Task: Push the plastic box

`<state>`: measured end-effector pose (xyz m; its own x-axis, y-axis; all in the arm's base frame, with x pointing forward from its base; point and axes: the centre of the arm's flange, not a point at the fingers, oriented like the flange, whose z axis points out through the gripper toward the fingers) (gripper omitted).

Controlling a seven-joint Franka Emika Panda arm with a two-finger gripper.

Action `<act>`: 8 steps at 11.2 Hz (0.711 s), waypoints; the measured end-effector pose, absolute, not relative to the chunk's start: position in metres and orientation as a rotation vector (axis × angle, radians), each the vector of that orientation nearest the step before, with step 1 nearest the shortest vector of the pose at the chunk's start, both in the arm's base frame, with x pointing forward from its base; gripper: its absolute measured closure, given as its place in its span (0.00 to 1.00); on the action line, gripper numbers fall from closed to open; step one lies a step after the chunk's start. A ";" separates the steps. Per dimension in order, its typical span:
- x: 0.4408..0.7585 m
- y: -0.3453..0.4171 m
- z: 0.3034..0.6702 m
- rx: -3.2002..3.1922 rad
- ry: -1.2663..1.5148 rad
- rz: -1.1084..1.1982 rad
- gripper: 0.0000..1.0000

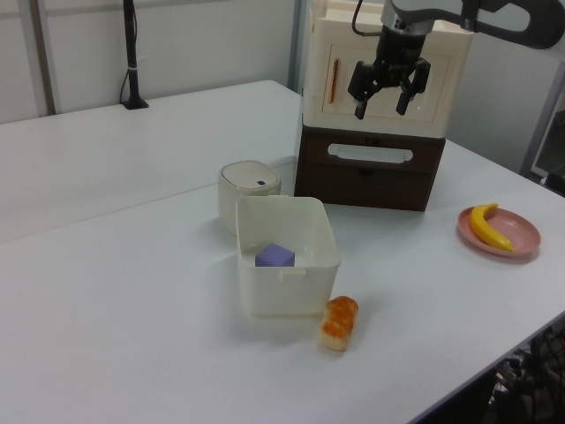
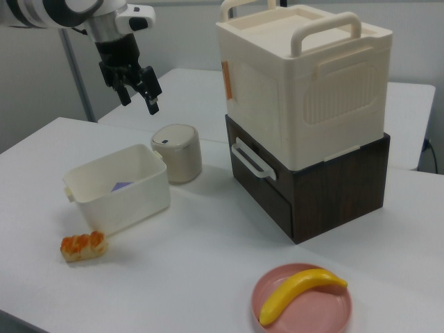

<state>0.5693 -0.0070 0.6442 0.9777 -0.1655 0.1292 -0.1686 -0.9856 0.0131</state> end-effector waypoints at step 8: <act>0.569 -0.009 0.644 3.140 -0.225 0.198 0.00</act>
<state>0.5693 -0.0088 0.6442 0.9819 -0.1431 0.1238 -0.1415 -0.9897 -0.0220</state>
